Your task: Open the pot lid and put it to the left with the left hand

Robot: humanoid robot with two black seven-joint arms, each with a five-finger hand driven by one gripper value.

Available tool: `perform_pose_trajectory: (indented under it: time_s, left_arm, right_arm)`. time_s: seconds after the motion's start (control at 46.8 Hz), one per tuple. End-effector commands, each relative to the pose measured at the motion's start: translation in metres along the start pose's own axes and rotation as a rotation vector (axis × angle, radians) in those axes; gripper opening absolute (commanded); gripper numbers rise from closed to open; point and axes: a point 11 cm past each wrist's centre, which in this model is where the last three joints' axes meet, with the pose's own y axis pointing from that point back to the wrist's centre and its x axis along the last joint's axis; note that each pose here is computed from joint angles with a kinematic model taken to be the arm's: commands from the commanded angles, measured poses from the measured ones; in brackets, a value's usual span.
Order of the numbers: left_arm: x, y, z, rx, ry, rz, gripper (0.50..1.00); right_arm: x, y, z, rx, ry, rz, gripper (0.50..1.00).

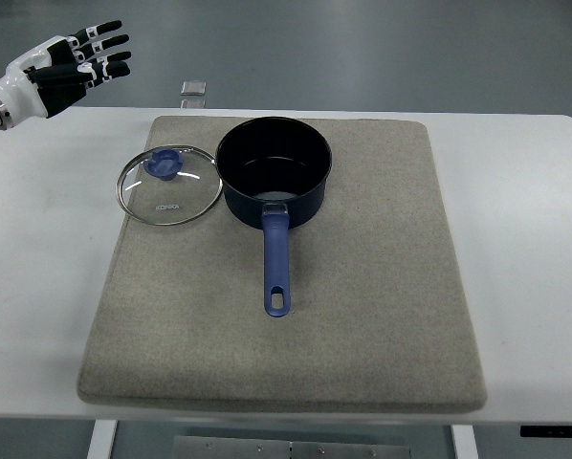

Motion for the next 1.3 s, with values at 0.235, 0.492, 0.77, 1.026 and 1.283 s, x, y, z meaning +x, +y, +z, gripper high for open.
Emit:
perform_pose_trajectory:
  time_s: [0.235,0.492,0.77,1.026,1.283]
  left_arm:
    - [0.0,0.002,-0.009,0.054,0.311,-0.001,0.992]
    - [0.002,0.006,-0.018,0.041,0.395,0.002,0.992]
    - [-0.002,0.004,-0.027,0.031,0.446,-0.002,0.992]
    - [0.001,0.006,-0.028,0.03,0.448,0.006,0.992]
    - [0.005,0.009,-0.026,0.018,0.454,0.015,0.992]
  right_arm:
    - [0.0,0.0,0.0,0.001,-0.001,0.0,0.917]
    - [0.0,0.0,0.0,0.001,-0.001,0.0,0.917]
    - [0.0,0.0,0.0,0.001,-0.001,0.0,0.917]
    - [0.0,0.0,0.001,-0.001,-0.001,0.0,0.917]
    - [-0.002,0.0,0.002,-0.003,0.001,-0.011,0.917]
